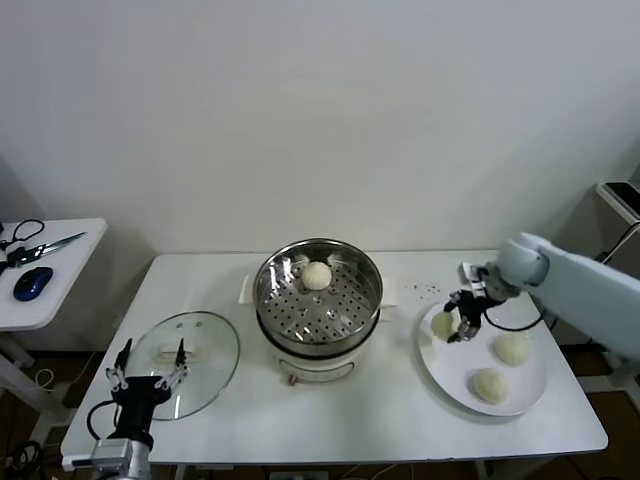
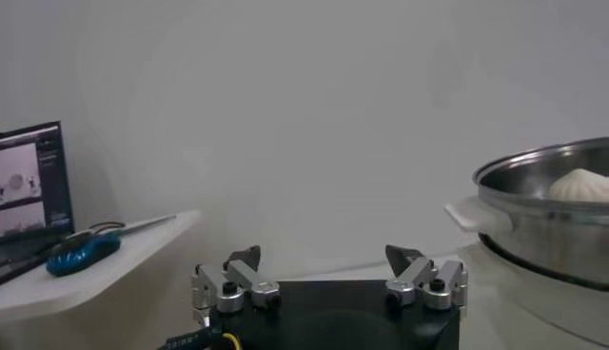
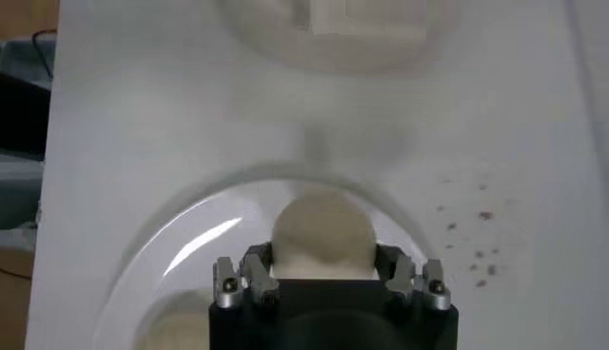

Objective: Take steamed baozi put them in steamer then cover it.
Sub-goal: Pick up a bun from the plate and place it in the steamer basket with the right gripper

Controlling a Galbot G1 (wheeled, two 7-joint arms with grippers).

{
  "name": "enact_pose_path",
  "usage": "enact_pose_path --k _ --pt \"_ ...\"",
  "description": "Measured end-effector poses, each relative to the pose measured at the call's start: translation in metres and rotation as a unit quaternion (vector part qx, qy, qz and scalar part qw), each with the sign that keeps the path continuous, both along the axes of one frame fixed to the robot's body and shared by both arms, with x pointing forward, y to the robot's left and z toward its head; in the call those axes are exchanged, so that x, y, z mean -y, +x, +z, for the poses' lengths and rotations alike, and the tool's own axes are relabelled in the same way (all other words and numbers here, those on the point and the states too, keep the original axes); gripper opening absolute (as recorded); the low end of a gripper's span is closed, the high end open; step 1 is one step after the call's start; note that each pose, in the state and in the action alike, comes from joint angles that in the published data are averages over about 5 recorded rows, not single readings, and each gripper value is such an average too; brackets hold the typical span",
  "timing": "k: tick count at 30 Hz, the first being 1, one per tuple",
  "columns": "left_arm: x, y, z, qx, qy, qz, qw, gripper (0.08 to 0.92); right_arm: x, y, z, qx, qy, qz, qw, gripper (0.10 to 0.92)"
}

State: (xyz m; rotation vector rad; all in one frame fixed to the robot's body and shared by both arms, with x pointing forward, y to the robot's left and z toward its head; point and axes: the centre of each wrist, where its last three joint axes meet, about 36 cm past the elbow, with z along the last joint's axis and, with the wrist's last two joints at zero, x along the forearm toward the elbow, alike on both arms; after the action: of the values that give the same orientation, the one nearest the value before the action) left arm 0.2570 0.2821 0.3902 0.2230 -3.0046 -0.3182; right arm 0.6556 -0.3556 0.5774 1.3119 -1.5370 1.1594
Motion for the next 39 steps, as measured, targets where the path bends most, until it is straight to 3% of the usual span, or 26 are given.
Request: enact_pose_path --k 8,16,27,39 --pt "0.007 0.001 0.004 0.004 -0.005 -0.011 1.0 0.823 -0.06 0.02 0.102 0.034 0.037 0.027 0.998 0.687" --pt "0.01 -0.001 0.006 0.004 -0.006 -0.018 1.0 0.823 -0.144 0.028 0.138 0.045 0.061 0.047 0.996 0.693" --pt "0.009 0.002 0.01 0.006 -0.001 -0.027 1.0 0.823 -0.257 0.027 0.097 0.031 0.039 0.085 0.995 0.688" --pt "0.004 0.006 0.007 0.003 0.004 -0.023 1.0 0.823 -0.33 0.021 0.032 0.005 0.017 0.118 0.993 0.695"
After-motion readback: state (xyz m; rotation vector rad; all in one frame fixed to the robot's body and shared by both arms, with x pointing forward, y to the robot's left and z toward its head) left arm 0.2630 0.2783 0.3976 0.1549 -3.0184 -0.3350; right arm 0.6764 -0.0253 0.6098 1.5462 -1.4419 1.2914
